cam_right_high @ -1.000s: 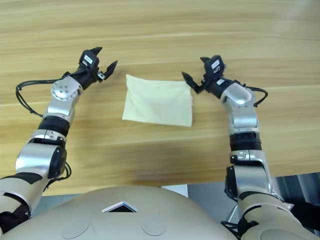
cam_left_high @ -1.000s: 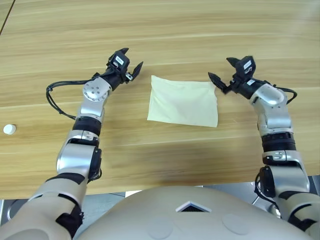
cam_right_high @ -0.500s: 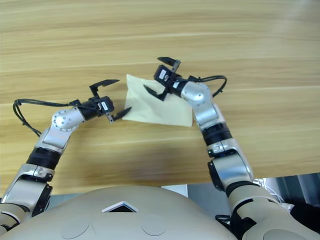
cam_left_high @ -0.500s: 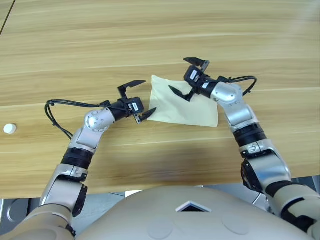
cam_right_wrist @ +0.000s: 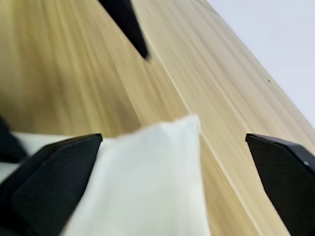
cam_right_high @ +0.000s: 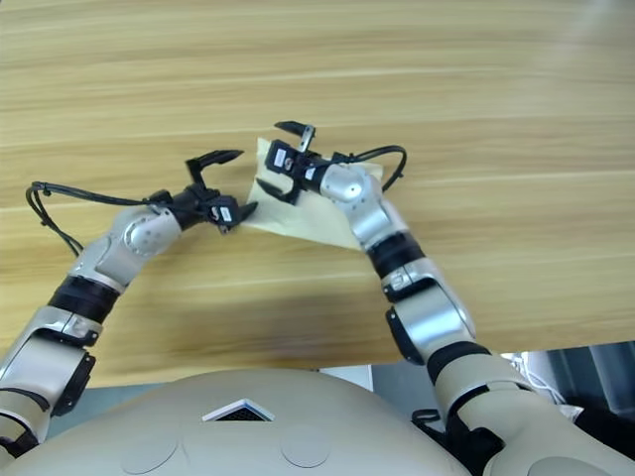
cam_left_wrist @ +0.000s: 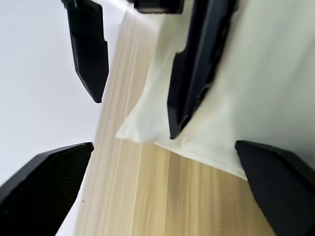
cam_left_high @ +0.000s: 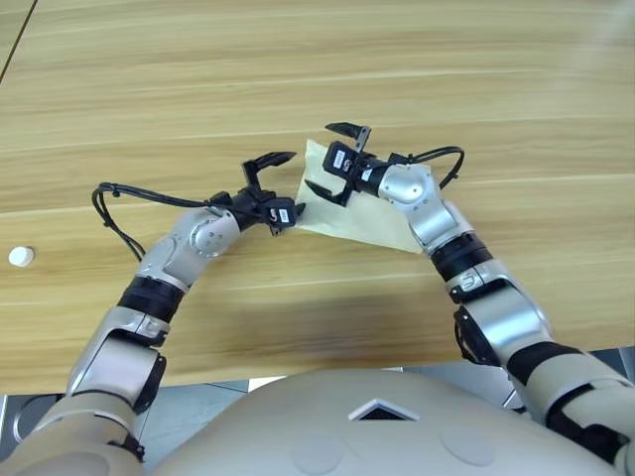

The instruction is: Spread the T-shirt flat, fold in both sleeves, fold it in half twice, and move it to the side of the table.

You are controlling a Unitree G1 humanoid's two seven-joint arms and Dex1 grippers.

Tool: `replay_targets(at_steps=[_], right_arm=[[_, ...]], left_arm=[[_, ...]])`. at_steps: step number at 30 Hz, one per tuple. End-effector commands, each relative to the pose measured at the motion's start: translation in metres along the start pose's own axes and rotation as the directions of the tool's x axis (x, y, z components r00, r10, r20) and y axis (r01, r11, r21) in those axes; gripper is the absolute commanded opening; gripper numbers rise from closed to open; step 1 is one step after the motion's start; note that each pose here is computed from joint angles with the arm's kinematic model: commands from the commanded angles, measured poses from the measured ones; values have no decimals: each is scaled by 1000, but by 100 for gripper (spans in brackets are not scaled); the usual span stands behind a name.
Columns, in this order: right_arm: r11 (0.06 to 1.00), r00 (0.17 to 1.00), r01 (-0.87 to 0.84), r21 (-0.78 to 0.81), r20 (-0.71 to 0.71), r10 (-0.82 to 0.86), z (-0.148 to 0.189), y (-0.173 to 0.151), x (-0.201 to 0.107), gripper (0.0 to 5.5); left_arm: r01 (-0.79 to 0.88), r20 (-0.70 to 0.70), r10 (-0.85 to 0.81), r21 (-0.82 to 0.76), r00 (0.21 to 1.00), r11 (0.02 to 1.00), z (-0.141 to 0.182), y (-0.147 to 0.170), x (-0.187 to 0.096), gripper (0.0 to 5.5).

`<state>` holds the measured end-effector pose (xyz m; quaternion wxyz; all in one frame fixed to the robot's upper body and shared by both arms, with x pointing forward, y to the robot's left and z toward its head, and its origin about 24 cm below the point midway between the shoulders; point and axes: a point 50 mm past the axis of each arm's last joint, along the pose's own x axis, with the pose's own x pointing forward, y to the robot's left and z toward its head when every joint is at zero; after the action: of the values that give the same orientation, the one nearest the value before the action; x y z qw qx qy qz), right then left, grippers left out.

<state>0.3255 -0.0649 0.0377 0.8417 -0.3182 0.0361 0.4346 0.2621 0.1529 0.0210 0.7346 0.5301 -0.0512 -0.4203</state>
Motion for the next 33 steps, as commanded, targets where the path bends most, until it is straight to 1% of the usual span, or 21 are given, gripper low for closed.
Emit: replay_targets(at_steps=[1,3,5,11,14,16,18,20,23,26,29,31,33], right_arm=[[998,991,65,-13,-115,-66,-18,-16,3,540],[996,980,93,-15,-178,-94,-29,-20,2,540],[993,972,114,-9,-206,-114,-35,-25,1,540],[961,951,269,69,-179,-253,-29,-50,-1,540],[940,956,292,176,-56,-286,-16,-60,-3,540],[940,963,237,244,68,-261,-5,-61,-4,540],[936,951,156,314,209,-228,6,-64,-9,540],[933,936,124,339,271,-223,10,-68,-15,540],[929,940,134,345,252,-229,3,-69,-19,540],[936,951,121,329,232,-204,-5,-62,-21,540],[950,961,92,297,224,-163,-10,-54,-23,540],[966,970,48,256,219,-106,-14,-44,-23,540],[981,973,-33,193,229,-12,-17,-28,-25,540]], left_arm=[[313,-139,-314,-31,939,949,-17,-69,-26,540],[306,-155,-307,-33,939,952,-19,-68,-28,540],[303,-161,-306,-42,938,952,-20,-69,-31,540],[301,-167,-308,-69,937,951,-22,-73,-33,540],[285,-156,-296,-88,942,955,-21,-72,-31,540],[273,-156,-286,-98,945,957,-22,-70,-31,540],[267,-161,-280,-99,946,959,-25,-67,-33,540],[271,-148,-283,-97,947,958,-27,-64,-38,540],[278,-56,-286,-123,957,953,-21,-57,-52,540],[188,82,-174,-219,981,957,-15,-29,-67,540],[170,168,-129,-262,977,950,-12,-15,-78,540],[185,245,-114,-291,963,938,-6,-11,-85,540],[158,255,-79,-307,964,938,-7,-6,-86,540]])
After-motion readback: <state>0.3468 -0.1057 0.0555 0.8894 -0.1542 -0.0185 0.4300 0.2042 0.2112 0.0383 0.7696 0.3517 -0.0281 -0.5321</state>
